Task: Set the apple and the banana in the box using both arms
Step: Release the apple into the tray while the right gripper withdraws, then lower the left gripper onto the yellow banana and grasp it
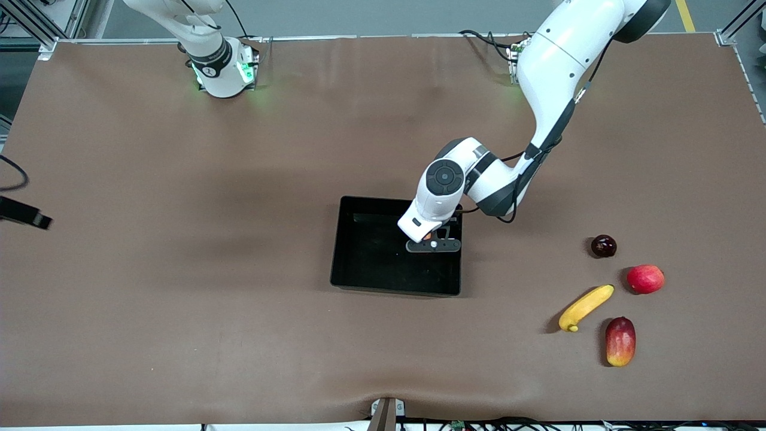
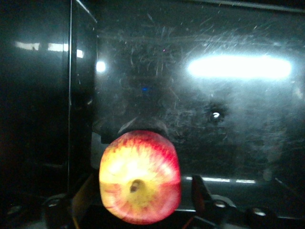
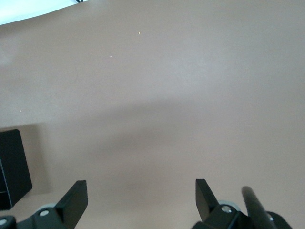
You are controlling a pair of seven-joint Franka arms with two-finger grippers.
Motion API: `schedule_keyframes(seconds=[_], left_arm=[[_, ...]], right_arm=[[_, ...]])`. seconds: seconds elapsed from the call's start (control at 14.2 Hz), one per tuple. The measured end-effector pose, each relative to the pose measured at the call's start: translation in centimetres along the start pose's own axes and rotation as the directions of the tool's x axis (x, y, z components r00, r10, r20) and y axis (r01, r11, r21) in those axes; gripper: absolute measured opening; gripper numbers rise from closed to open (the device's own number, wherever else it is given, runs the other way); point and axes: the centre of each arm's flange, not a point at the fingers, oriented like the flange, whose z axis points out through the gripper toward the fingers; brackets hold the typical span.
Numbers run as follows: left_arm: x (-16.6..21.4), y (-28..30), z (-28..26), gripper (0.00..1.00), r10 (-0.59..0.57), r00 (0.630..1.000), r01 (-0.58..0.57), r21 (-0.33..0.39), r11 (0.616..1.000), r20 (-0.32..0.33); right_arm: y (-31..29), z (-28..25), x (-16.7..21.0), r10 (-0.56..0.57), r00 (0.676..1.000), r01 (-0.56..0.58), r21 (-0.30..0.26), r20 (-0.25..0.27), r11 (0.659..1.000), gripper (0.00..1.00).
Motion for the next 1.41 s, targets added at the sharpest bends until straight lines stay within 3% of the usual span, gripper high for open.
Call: schedule_keyframes(seconds=[0.21, 0.49, 0.78, 1.06, 1.41], left_arm=[[1.4, -0.5, -3.5, 1.00, -0.017, 0.999, 0.017, 0.004, 1.000, -0.027], [4.5, -4.0, -12.1, 1.00, -0.054, 0.996, 0.056, 0.024, 0.998, -0.065], [9.2, -10.8, -16.2, 1.00, -0.009, 0.997, 0.008, -0.016, 1.000, -0.075], [13.0, -20.0, -15.2, 1.00, 0.131, 0.989, -0.132, -0.001, 0.991, -0.061], [16.3, -27.8, -14.1, 1.00, 0.299, 0.952, -0.299, 0.004, 0.954, -0.067]], right_arm=[[0.4, -1.9, -4.8, -0.003, 1.000, 0.004, -0.005, 0.023, 1.000, 1.00], [0.3, -2.5, -10.1, -0.028, 1.000, 0.029, -0.060, 0.009, 0.998, 1.00], [-0.4, -2.7, -10.2, -0.045, 0.999, 0.044, -0.059, -0.026, 0.997, 1.00], [-0.8, -3.1, -10.2, -0.051, 0.998, 0.049, -0.058, -0.037, 0.997, 1.00], [-3.2, -3.0, -10.4, -0.098, 0.994, 0.096, -0.059, -0.039, 0.994, 1.00]])
